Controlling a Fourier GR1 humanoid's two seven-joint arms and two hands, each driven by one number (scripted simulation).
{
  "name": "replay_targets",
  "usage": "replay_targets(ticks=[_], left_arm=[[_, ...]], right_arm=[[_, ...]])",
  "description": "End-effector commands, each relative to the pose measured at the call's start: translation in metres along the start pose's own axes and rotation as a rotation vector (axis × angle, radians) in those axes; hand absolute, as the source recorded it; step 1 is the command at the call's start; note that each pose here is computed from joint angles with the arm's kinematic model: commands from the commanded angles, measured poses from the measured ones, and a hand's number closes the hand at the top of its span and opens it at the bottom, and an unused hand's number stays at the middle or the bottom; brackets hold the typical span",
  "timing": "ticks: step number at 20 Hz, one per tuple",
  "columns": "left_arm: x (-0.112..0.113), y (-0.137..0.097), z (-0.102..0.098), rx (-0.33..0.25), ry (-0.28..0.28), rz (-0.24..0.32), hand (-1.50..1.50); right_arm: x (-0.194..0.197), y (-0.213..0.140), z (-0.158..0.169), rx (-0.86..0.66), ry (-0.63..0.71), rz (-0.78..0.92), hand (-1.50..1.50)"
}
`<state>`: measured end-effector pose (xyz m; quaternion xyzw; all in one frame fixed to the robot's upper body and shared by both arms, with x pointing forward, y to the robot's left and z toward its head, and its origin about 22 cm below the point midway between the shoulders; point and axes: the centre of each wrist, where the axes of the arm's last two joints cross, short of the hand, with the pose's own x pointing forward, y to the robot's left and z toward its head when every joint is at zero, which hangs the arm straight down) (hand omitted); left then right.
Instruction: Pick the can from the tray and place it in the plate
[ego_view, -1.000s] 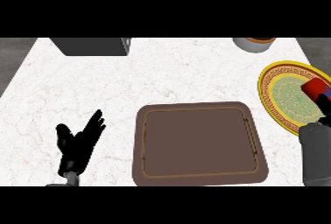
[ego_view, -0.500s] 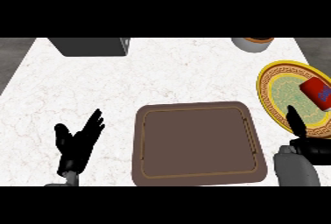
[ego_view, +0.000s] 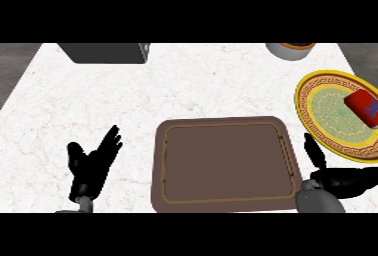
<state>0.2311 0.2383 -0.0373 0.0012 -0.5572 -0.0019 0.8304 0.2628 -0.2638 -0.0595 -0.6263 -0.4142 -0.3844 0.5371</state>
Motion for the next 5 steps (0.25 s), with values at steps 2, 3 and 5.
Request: replay_targets(ticks=[2, 3, 5], left_arm=[[0.009, 0.004, -0.006, 0.004, -0.006, -0.001, 0.0], [0.016, -0.006, 0.009, 0.001, 0.002, -0.009, 0.0], [0.011, -0.011, 0.003, -0.001, -0.007, -0.011, 0.0]], right_arm=[[-0.012, -0.007, 0.008, -0.008, 0.022, -0.003, -1.5], [-0.017, -0.02, 0.002, -0.028, 0.028, -0.008, -1.5], [-0.005, -0.006, 0.013, 0.01, 0.011, -0.028, -1.5]])
